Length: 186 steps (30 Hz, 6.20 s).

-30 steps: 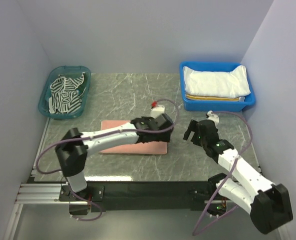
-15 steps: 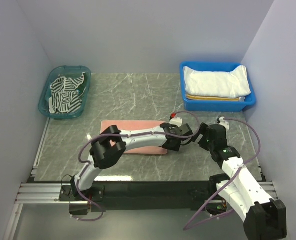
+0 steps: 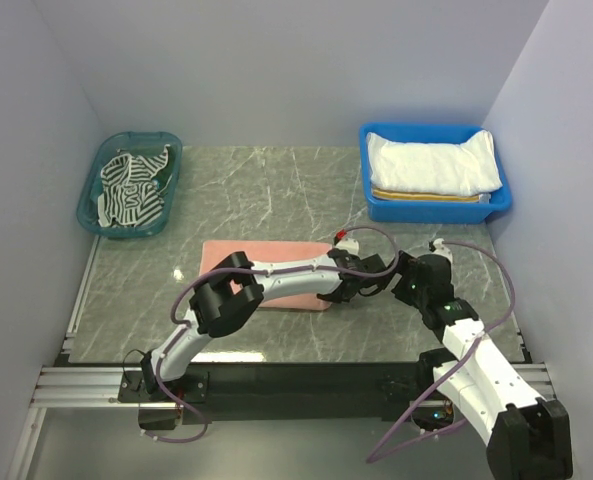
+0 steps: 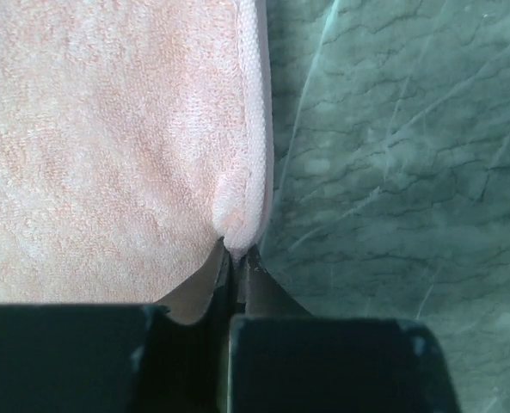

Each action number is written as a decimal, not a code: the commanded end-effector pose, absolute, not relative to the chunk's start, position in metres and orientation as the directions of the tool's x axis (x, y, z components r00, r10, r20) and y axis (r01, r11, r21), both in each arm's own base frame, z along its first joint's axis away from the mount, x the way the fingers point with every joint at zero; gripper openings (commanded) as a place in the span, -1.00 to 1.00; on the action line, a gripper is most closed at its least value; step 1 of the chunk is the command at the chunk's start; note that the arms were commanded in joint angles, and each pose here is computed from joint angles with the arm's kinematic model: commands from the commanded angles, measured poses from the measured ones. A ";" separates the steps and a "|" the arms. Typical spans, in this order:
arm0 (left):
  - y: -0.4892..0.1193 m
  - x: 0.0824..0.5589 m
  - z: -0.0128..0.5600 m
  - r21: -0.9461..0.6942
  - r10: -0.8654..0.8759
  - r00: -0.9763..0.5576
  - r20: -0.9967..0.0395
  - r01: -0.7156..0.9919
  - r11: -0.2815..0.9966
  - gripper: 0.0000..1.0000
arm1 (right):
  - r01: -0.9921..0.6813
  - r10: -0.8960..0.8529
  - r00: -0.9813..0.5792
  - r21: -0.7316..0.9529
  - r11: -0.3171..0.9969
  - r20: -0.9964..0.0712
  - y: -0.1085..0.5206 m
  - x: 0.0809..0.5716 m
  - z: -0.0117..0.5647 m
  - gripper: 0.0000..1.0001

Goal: Fold and stack the towels
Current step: Neatly place the folded towel into the bin

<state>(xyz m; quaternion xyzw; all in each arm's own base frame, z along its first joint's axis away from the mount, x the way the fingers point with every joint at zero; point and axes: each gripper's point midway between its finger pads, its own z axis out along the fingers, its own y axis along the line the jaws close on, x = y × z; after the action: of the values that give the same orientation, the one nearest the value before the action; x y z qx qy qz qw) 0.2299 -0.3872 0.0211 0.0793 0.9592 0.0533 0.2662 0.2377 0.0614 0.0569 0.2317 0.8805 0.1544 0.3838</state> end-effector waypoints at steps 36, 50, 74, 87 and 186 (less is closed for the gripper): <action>-0.374 0.230 0.067 -0.162 -0.007 -0.841 -0.541 0.096 0.982 -0.99 | 0.289 0.562 -0.825 0.811 0.509 -0.059 0.216 0.249 0.022 0.80; -0.377 0.233 0.076 -0.189 -0.025 -0.835 -0.549 0.095 0.977 -0.99 | 0.353 0.556 -0.830 0.811 0.467 0.041 0.238 0.253 0.001 0.76; -0.387 0.244 0.088 -0.235 -0.092 -0.821 -0.563 0.052 0.971 -0.99 | 0.273 0.526 -0.850 0.850 0.450 -0.006 0.262 0.262 0.000 -0.55; -0.368 0.241 0.130 -0.332 -0.158 -0.796 -0.585 0.056 0.942 0.81 | 0.092 0.432 -0.871 0.784 0.614 -0.236 0.248 0.303 0.023 -1.00; -0.033 0.319 0.110 -0.325 -0.480 -0.661 -0.576 -0.354 0.877 0.99 | 0.271 -0.021 -0.435 -0.153 0.950 -0.900 -0.170 0.605 0.248 -0.80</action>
<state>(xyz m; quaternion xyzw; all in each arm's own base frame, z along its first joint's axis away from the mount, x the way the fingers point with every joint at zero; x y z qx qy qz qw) 0.3122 -0.0346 0.1062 -0.2401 0.9086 -0.0913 0.3295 0.5971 -0.1497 0.2382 0.0469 0.8578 -0.1011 0.5017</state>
